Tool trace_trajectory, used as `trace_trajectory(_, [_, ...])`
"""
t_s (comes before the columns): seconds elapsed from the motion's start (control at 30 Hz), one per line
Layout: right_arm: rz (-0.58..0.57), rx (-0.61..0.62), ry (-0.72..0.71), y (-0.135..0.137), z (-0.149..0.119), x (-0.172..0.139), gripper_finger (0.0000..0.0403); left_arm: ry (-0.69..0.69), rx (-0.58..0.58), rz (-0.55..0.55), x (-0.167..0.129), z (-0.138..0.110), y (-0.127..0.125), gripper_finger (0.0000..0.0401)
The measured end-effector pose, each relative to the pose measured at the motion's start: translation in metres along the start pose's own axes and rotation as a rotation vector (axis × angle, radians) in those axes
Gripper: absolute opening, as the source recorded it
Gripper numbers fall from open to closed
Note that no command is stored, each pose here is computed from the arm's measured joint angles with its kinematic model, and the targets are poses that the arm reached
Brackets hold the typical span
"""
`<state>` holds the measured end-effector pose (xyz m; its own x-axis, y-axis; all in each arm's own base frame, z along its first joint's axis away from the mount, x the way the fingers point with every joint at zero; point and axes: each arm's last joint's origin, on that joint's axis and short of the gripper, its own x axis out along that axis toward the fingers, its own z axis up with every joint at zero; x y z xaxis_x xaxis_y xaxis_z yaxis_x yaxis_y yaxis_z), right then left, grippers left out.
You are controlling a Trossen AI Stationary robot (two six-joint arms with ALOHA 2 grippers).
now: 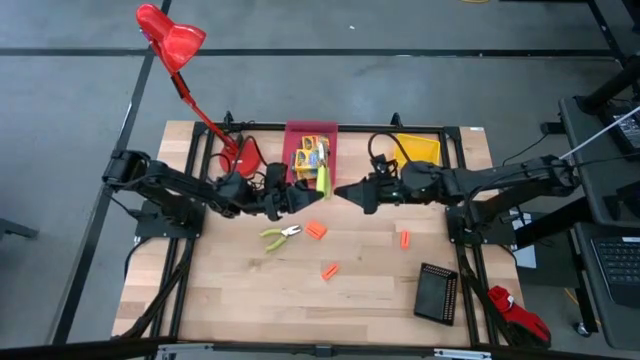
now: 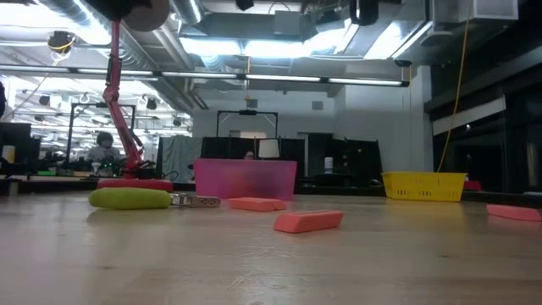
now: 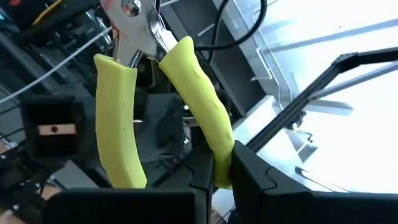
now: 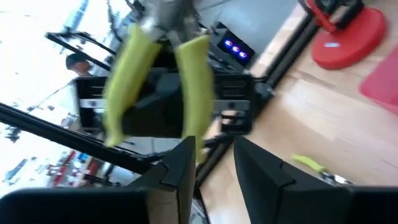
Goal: Pick & Place School Supplies
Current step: Put the green puncher into the black bin
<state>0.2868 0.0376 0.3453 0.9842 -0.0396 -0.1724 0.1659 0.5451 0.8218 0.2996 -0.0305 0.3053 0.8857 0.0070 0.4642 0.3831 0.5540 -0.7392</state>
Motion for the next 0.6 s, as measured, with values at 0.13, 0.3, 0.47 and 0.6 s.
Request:
trace_trajectory(0.13, [0.020,0.001,-0.007,0.001,0.001,0.000,0.0122,0.003,-0.003,0.009,0.000,-0.003,-0.001,0.0026])
trace_trajectory(0.3, [0.023,0.007,-0.007,0.001,0.003,0.001,0.0136,-0.006,-0.004,0.022,-0.001,-0.004,-0.001,0.0026])
trace_trajectory(0.47, [0.025,0.008,-0.014,0.000,0.004,0.002,0.0141,-0.002,-0.004,0.022,-0.001,-0.005,-0.002,0.0026])
trace_trajectory(0.6, [0.041,0.014,-0.014,-0.002,0.003,0.010,0.0142,0.003,-0.009,0.034,0.000,-0.007,0.002,0.0026])
